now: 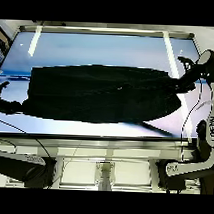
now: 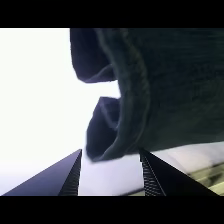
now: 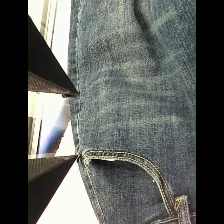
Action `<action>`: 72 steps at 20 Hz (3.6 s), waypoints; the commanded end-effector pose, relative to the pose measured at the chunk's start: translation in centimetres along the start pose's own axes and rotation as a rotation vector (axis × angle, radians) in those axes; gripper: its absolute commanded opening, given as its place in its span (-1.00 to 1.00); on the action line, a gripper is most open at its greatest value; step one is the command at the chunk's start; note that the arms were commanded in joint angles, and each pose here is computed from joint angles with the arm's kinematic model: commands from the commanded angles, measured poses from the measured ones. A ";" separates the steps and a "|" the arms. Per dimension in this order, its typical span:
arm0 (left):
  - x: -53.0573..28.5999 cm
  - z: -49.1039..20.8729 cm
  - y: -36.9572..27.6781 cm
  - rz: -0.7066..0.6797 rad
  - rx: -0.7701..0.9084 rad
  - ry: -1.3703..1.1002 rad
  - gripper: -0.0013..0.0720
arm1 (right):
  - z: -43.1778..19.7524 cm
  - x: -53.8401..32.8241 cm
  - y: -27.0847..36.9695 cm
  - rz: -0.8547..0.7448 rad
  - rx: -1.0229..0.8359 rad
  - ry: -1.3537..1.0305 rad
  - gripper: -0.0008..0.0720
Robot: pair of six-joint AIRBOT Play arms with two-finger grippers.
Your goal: Fold the clothes and pants, and hang the long-sleeved shirts on hangers.
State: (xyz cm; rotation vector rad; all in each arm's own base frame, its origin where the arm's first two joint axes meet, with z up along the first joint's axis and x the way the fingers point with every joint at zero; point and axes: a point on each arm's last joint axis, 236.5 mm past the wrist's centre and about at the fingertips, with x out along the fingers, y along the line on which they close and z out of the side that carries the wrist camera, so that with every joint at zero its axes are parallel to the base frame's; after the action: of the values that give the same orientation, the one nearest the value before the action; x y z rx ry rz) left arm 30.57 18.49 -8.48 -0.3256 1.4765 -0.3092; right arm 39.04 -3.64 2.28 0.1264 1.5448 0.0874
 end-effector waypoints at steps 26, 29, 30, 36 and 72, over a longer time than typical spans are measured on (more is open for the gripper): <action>-21.4 7.3 -12.5 -0.491 -0.429 -0.658 -0.90 | 1.3 11.0 -9.7 0.109 -0.095 -0.129 0.67; -21.4 7.3 -12.7 -0.491 -0.429 -0.657 -0.90 | 2.3 11.3 -7.8 0.202 -0.080 -0.164 0.67; -21.4 7.4 -12.7 -0.491 -0.428 -0.656 -0.90 | 2.1 11.3 -6.5 0.259 -0.088 -0.157 0.65; -20.3 6.6 -11.6 -0.431 -0.446 -0.619 -0.90 | -6.5 10.1 -5.0 0.396 -0.098 0.183 0.47; -32.6 -6.5 -2.7 0.358 -0.881 -0.872 -0.90 | -9.9 -14.8 -7.8 0.508 0.244 -0.562 -0.88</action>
State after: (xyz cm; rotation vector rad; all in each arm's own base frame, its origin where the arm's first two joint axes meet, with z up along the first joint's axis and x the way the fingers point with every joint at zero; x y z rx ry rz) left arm 24.91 27.34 24.20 -0.8465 0.5663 0.5535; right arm 29.50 -10.70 17.74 0.6445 0.8381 0.4266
